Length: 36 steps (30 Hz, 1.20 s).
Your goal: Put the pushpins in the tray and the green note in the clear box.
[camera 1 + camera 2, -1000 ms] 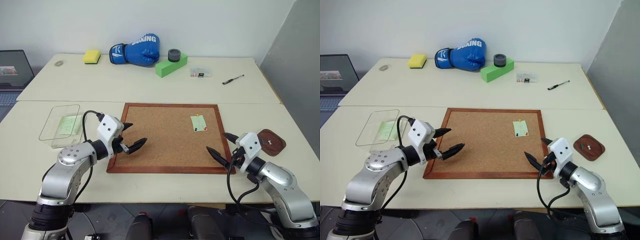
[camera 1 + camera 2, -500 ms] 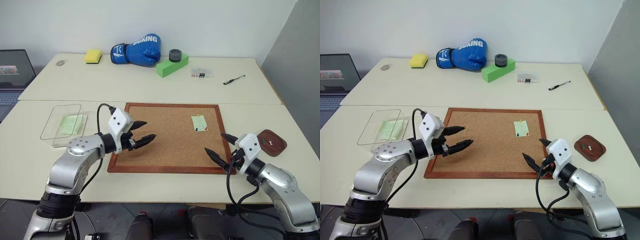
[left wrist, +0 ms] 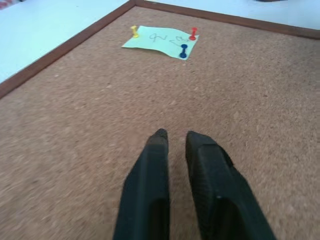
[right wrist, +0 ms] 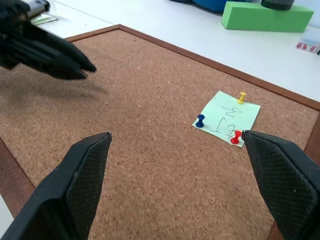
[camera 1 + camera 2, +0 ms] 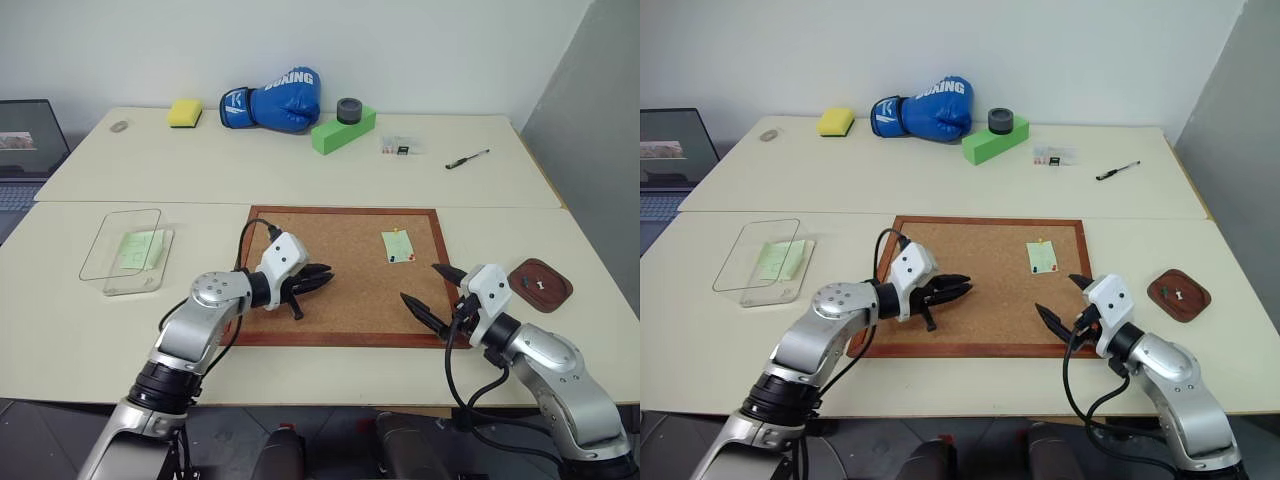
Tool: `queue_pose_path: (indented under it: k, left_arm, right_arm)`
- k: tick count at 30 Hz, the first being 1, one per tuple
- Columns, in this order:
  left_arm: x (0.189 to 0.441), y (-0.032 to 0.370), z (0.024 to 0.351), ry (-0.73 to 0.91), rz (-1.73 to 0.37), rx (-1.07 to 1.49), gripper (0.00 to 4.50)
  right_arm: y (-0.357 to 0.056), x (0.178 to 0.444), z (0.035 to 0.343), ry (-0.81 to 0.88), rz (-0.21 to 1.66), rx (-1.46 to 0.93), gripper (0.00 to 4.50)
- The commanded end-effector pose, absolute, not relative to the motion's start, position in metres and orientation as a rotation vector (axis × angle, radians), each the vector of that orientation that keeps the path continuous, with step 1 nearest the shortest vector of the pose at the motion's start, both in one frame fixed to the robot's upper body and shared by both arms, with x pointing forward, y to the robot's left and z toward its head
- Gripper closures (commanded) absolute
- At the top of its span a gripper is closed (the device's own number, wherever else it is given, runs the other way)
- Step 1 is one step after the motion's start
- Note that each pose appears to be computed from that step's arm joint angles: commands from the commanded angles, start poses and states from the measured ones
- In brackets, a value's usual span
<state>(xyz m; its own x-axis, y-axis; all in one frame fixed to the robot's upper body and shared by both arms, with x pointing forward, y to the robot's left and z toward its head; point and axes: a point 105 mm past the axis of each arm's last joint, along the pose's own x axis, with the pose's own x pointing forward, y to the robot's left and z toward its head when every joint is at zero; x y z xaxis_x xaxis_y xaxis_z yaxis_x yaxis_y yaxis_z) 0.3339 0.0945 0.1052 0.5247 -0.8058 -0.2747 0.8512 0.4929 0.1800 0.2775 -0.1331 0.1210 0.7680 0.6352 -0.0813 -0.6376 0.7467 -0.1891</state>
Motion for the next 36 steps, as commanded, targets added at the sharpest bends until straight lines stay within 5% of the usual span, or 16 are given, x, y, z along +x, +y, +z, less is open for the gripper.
queue_pose_path:
  k: [1,9,23,36]
  left_arm:
    - [0.341,0.083,0.108,0.117,-1.025,0.312,4.47]
    - [0.346,0.088,0.075,0.196,-1.012,0.345,4.47]
    - [0.338,0.086,0.070,0.209,-1.027,0.330,4.47]
    - [0.333,0.083,0.071,0.213,-1.028,0.323,4.47]
  right_arm:
    - [-0.129,0.285,0.139,-0.055,0.691,-0.208,0.05]
    - [-0.133,0.328,0.151,-0.047,0.565,-0.154,0.05]
    - [-0.132,0.410,0.137,0.125,0.519,-0.120,0.05]
    - [-0.113,0.439,0.127,0.155,0.531,-0.117,0.05]
